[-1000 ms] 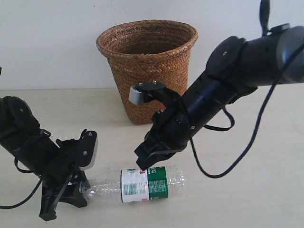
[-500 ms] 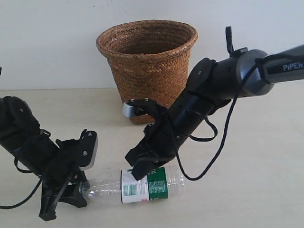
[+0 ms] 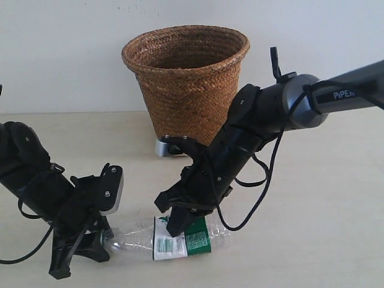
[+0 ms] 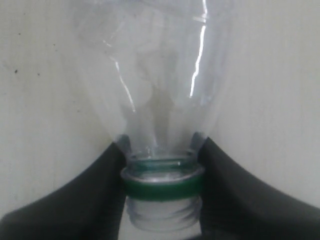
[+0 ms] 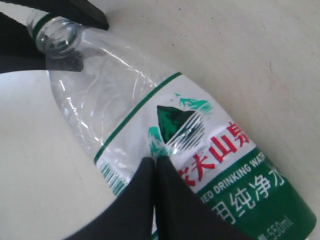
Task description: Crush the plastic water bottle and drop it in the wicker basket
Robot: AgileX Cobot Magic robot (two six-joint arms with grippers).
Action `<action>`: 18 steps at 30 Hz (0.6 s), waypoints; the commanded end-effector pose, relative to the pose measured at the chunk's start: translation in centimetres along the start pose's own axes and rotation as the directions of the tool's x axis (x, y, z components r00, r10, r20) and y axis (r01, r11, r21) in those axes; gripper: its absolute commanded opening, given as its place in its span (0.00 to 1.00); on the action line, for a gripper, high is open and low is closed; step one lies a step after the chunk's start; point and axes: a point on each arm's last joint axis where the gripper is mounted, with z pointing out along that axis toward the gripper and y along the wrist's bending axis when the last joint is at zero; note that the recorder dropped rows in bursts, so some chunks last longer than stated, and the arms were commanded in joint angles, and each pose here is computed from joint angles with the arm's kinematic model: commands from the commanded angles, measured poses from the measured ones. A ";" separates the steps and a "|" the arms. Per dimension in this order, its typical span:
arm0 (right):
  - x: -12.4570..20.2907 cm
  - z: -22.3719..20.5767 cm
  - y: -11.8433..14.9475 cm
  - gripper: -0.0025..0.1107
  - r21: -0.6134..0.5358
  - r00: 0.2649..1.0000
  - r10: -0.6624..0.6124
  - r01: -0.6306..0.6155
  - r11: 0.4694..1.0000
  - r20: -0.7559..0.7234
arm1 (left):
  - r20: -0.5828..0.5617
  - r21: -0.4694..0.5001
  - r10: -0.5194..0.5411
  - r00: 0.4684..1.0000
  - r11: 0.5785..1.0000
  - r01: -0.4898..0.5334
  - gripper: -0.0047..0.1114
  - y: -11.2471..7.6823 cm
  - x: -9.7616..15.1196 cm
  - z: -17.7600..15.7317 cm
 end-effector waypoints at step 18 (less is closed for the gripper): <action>0.4 2.6 -4.6 0.02 0.216 0.918 0.091 -0.006 0.976 -0.387 | 0.001 0.010 -0.026 1.000 1.000 0.026 0.08 -0.2 0.0 0.2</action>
